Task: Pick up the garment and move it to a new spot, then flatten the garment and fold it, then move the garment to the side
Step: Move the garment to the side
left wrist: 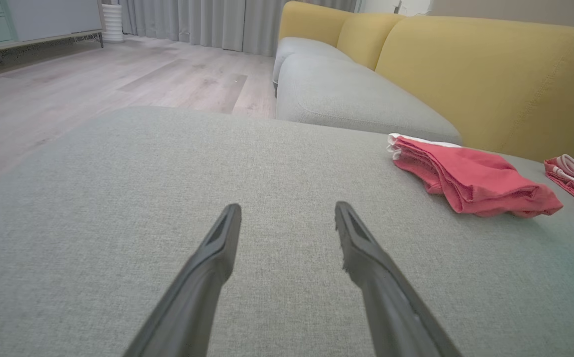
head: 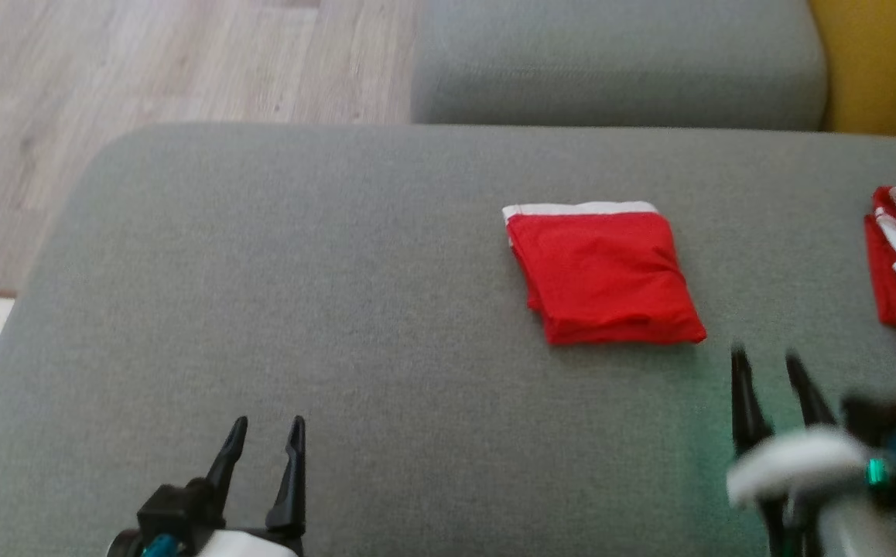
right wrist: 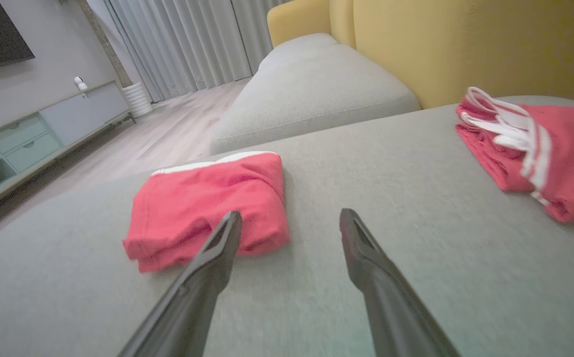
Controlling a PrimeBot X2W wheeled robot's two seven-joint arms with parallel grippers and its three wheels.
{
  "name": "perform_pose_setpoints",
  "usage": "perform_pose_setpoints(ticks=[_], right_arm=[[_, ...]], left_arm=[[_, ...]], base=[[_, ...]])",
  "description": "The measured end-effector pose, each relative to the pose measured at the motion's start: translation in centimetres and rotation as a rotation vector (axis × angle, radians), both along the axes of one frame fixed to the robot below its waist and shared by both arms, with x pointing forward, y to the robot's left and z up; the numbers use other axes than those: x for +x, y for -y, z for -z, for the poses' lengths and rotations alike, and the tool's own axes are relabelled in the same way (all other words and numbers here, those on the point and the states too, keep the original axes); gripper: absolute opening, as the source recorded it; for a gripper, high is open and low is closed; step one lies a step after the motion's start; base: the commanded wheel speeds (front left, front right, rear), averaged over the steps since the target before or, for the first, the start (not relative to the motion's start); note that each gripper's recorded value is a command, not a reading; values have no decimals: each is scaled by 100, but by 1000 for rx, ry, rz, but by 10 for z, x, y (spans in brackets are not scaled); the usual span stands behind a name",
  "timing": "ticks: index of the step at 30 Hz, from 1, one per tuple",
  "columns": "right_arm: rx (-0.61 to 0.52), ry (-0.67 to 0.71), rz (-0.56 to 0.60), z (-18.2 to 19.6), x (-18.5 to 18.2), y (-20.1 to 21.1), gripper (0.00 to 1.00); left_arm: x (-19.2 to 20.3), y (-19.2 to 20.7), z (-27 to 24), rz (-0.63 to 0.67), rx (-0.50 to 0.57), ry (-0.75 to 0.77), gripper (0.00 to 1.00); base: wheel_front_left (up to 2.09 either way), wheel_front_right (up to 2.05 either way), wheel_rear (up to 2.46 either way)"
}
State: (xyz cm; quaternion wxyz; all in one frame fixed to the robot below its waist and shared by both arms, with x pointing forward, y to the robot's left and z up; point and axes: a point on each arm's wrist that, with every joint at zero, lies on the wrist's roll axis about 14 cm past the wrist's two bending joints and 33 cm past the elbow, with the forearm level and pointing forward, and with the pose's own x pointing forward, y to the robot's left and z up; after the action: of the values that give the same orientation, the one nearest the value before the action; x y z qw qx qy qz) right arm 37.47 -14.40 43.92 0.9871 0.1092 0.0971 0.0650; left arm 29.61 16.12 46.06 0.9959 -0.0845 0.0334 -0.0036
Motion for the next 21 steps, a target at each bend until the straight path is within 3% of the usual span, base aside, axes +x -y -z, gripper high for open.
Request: perform_pose_setpoints(ticks=[5,9,17,21], right_arm=[[82,-67,-45,-25,70,-15,100],[92,-241,-78,-10,113,-22,100],[15,-582,-168,66,125,-49,100],[21,-597,-180,71,137,-57,100]], left_arm=[[11,9,6,30,-5,-27,100],[33,15,3,57,-14,-17,100],[36,6,18,2,-37,-77,100],[33,-1,24,-30,-31,-103,100]], base=[[0,0,0],[0,0,0],[0,0,0],[0,0,0]])
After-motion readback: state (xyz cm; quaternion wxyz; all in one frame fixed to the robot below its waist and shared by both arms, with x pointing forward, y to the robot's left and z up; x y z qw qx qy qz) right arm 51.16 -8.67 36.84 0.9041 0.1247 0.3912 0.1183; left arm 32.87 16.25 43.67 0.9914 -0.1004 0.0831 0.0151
